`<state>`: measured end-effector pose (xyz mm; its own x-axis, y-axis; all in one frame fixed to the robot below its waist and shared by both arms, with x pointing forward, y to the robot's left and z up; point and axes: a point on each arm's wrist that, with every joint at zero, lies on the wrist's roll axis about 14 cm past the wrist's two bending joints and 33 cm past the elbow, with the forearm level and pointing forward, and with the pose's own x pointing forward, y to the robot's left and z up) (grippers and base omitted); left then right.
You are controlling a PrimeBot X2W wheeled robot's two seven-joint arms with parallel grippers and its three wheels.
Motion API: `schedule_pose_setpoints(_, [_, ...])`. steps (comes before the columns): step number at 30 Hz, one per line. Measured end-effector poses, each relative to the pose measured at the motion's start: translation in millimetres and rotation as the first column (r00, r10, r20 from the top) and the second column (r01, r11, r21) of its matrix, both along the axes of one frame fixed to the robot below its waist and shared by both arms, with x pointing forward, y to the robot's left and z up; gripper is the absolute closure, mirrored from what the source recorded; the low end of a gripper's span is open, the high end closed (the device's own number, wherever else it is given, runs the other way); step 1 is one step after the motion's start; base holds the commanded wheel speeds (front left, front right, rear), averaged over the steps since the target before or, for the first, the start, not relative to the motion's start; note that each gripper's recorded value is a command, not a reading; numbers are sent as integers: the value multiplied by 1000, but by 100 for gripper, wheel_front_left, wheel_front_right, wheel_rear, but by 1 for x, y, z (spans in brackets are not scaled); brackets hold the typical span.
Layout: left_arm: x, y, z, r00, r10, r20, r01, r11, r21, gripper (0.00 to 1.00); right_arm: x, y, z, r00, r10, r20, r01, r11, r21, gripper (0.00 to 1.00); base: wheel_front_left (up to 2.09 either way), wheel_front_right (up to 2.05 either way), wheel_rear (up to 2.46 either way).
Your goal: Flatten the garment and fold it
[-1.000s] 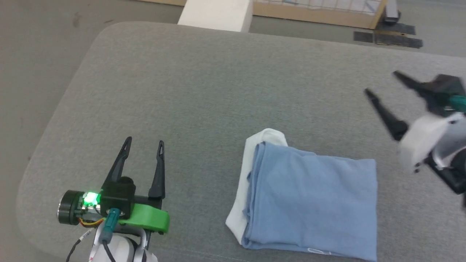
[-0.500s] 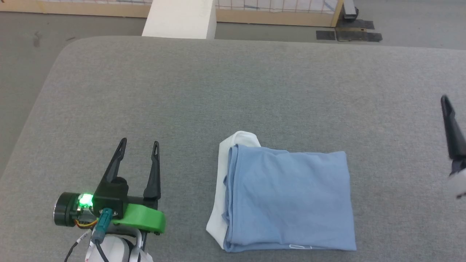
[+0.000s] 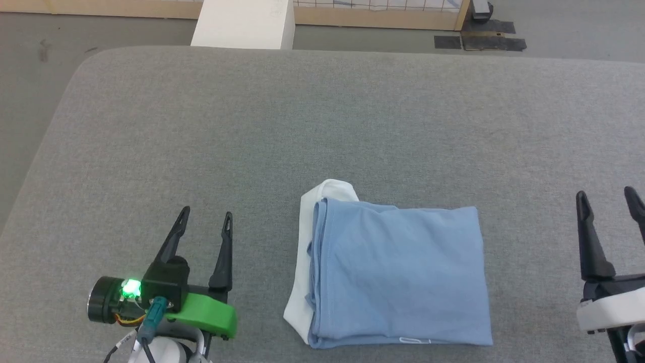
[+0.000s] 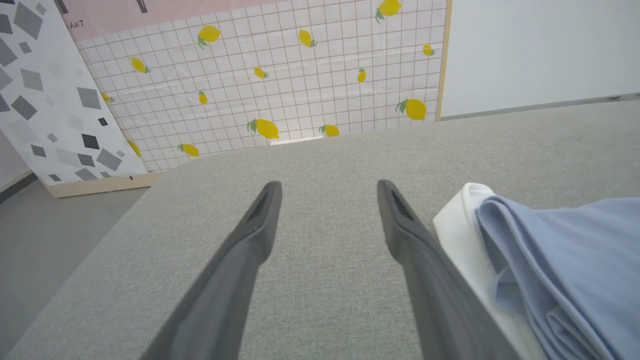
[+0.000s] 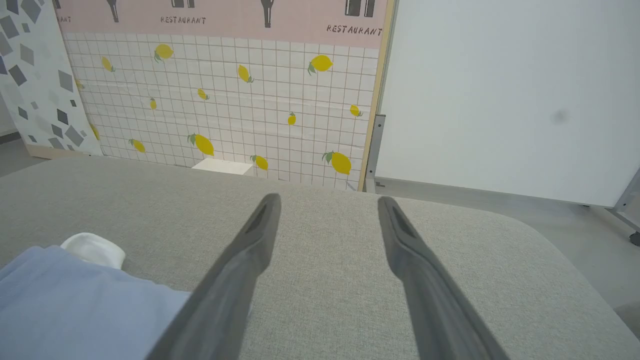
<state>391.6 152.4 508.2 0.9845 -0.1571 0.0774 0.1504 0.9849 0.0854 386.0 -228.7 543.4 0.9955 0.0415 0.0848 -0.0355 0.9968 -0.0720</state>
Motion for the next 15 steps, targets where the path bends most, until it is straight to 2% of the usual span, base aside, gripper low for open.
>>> schedule_pose_setpoints(10, [0,-2,-5,1000,-7,-14,7,1000,0,0,3,5,-9,998,30,-50,-31,999,-29,0,0,0,0])
schedule_pose_setpoints(12, [1,-2,-7,1000,-6,-19,6,1000,1,0,5,5,-15,995,36,-88,-36,999,-1,0,0,0,0])
schedule_pose_setpoints(15, [2,-1,-11,1000,-5,-31,5,1000,2,0,7,15,-38,971,89,-224,-70,993,90,0,0,0,0])
